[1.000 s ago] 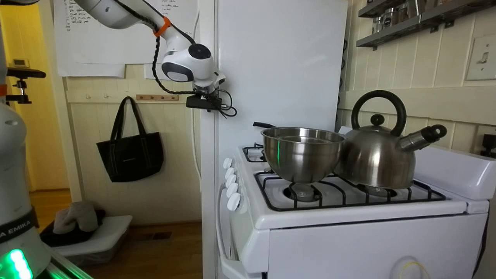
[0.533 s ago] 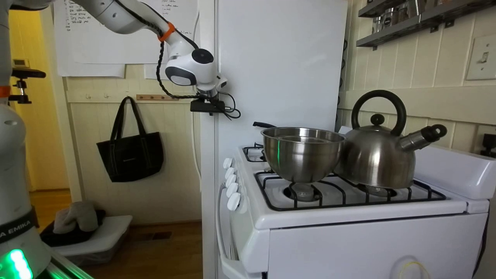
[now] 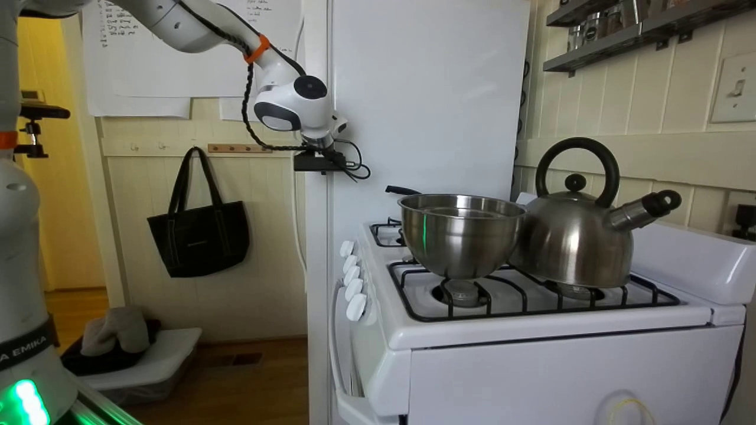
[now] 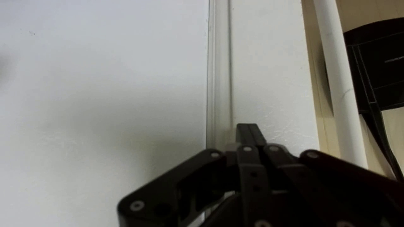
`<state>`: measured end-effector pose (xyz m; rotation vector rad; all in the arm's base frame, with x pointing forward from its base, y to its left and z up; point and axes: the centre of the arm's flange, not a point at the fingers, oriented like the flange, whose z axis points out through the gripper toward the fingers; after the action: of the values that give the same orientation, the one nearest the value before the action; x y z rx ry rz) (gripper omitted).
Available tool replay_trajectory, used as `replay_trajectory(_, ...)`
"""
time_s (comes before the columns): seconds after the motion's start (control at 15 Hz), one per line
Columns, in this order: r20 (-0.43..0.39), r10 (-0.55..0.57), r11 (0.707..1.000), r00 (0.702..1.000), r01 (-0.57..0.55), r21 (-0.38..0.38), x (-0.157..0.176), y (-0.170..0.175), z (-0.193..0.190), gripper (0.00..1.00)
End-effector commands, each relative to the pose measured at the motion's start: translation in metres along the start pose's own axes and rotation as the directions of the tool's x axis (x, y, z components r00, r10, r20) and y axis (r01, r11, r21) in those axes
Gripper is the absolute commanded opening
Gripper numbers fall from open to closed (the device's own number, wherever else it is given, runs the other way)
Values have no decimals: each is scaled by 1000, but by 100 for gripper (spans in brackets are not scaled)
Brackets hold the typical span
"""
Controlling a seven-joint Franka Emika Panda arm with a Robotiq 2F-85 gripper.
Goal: Open the bottom fridge door.
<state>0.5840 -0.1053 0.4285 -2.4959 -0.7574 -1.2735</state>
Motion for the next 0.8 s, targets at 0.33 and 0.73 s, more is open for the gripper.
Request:
replay_trajectory(0.33, -18, -48, 998, 999, 48, 28, -3, 2, 29, 0)
replay_trajectory(0.73, -47, 1, 976, 999, 10, 217, -3, -11, 30, 0)
